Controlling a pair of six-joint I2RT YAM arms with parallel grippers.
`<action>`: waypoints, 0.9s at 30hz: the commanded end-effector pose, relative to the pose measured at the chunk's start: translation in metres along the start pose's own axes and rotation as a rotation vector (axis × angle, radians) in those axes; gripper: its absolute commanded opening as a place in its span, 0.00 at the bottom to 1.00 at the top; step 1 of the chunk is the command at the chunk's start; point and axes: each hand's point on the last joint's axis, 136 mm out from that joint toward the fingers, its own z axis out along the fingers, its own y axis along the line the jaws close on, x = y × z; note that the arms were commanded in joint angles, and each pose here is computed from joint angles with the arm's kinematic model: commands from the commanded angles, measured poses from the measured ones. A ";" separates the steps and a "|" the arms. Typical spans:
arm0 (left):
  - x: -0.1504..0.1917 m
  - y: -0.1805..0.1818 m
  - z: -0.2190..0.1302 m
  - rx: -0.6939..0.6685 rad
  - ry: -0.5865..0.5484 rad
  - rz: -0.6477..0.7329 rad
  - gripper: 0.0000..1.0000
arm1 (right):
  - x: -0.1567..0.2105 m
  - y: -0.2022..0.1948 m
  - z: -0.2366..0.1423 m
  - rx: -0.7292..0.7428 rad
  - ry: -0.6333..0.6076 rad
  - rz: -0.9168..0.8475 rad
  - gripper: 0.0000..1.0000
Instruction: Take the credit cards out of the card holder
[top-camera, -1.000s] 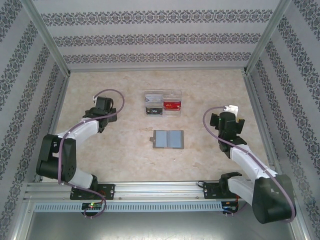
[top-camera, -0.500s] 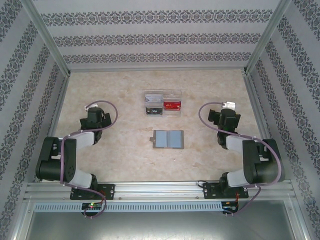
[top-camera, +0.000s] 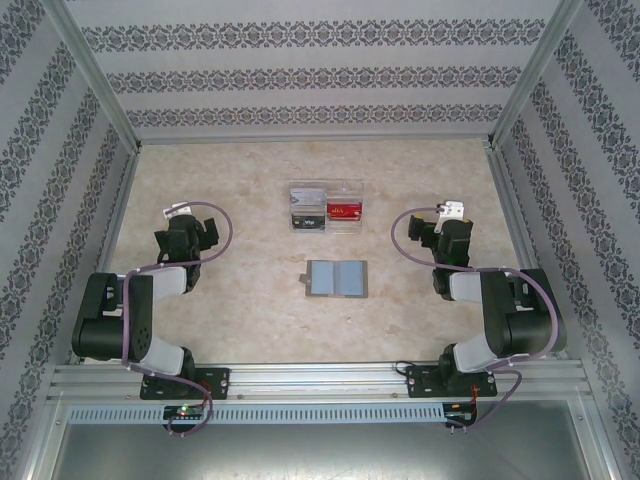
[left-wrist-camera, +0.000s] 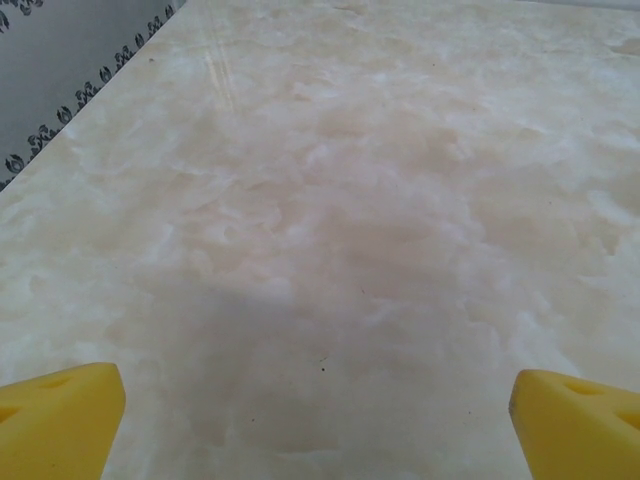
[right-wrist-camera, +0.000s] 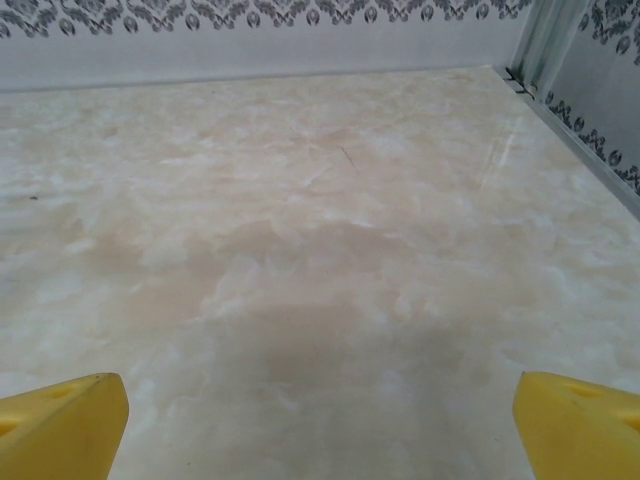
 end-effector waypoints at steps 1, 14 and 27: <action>-0.016 -0.001 -0.001 0.018 -0.067 -0.008 1.00 | -0.008 0.001 -0.001 -0.023 -0.043 0.000 0.98; -0.014 -0.029 -0.010 0.196 -0.109 0.064 1.00 | -0.007 0.010 -0.001 -0.078 -0.036 -0.019 0.98; 0.001 -0.053 -0.003 0.313 -0.101 0.129 1.00 | -0.006 0.016 0.001 -0.117 -0.022 -0.031 0.98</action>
